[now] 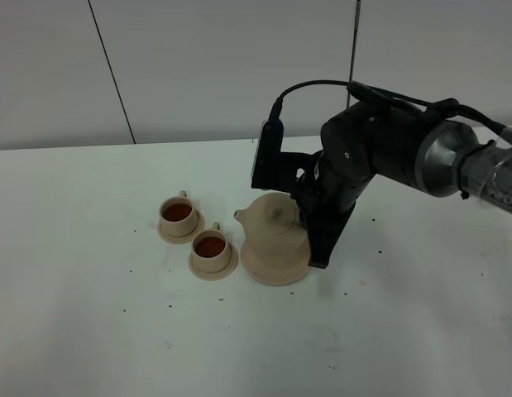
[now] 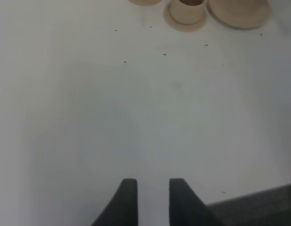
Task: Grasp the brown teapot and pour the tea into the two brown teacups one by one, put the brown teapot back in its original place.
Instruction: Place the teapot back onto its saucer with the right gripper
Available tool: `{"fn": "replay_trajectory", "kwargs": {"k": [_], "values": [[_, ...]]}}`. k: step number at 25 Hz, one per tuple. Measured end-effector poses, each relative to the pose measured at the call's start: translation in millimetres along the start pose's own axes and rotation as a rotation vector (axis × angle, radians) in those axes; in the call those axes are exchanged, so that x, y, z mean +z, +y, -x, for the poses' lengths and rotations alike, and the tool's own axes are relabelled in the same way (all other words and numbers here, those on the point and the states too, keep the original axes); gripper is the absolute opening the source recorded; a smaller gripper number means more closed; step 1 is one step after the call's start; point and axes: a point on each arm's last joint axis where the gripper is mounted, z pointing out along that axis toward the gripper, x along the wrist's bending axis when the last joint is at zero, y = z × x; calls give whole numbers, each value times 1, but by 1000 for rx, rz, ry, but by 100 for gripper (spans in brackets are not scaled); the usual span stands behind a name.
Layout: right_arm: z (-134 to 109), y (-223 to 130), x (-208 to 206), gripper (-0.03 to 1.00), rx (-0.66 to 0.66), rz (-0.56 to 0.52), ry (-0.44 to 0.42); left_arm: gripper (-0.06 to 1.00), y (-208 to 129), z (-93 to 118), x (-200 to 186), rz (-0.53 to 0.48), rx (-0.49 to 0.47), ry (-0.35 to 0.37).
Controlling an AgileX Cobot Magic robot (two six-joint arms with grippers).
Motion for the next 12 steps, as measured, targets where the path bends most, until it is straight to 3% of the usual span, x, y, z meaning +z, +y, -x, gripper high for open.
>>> {"fn": "replay_trajectory", "kwargs": {"k": [12], "values": [[-7, -1, 20, 9, 8, -14, 43, 24, 0, 0, 0, 0, 0, 0]]}}
